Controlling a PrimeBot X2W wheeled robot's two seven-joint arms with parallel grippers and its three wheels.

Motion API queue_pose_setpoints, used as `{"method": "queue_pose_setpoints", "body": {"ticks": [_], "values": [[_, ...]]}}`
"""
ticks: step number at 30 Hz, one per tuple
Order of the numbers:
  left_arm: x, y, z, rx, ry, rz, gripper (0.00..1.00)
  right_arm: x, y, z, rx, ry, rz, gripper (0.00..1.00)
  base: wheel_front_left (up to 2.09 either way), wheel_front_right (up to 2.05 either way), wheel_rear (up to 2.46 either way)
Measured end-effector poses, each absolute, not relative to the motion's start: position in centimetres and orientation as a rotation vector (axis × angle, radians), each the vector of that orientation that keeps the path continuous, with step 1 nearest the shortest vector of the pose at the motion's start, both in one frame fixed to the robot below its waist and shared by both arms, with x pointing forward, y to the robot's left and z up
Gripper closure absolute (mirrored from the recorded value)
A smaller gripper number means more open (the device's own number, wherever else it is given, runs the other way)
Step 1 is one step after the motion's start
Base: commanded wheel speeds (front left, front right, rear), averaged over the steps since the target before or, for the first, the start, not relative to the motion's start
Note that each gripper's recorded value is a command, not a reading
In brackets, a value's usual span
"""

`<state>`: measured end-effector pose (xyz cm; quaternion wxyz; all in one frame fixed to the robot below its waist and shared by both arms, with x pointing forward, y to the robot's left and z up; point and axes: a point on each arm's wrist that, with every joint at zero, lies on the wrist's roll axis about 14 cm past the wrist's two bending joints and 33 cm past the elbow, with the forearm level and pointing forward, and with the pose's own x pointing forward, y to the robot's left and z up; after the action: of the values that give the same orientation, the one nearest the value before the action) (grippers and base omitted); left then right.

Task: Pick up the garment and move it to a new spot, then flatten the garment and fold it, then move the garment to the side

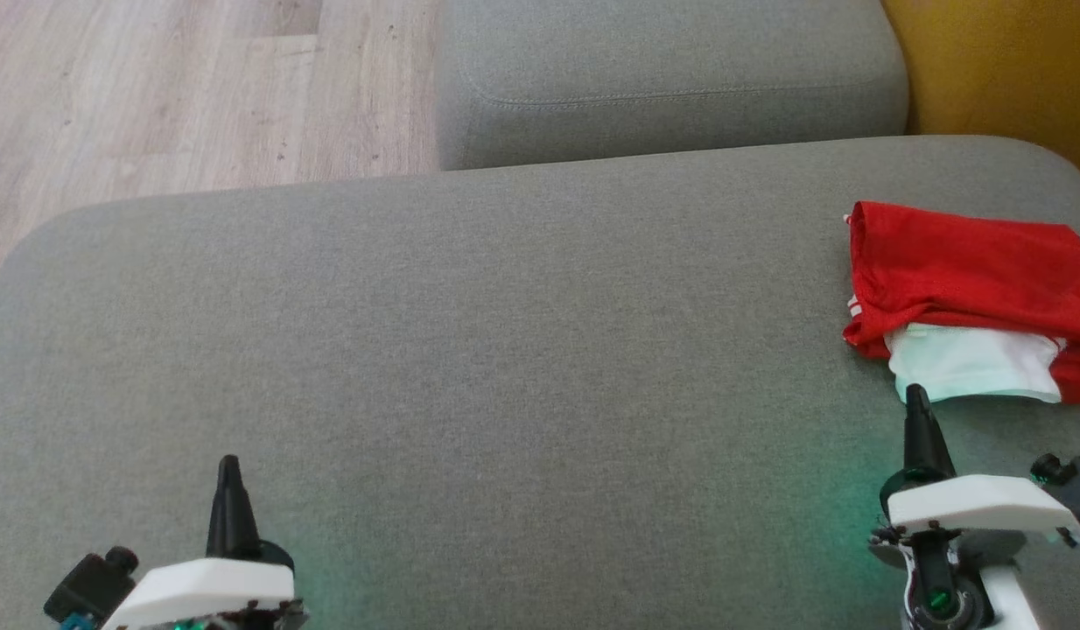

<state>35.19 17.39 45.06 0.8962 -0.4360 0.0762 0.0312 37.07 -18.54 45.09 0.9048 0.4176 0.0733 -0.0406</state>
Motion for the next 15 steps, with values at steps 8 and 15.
{"method": "queue_pose_setpoints", "body": {"ticks": [8,15], "values": [[35.61,17.82,45.34,-0.993,0.153,0.079,1.0,37.23,-18.87,45.47,0.956,0.139,-0.096,1.0,0.0,0.0,0.0],[35.8,17.83,45.42,-1.061,0.155,0.081,1.0,37.34,-19.11,45.72,1.029,0.13,-0.103,1.0,0.0,0.0,0.0]]}}
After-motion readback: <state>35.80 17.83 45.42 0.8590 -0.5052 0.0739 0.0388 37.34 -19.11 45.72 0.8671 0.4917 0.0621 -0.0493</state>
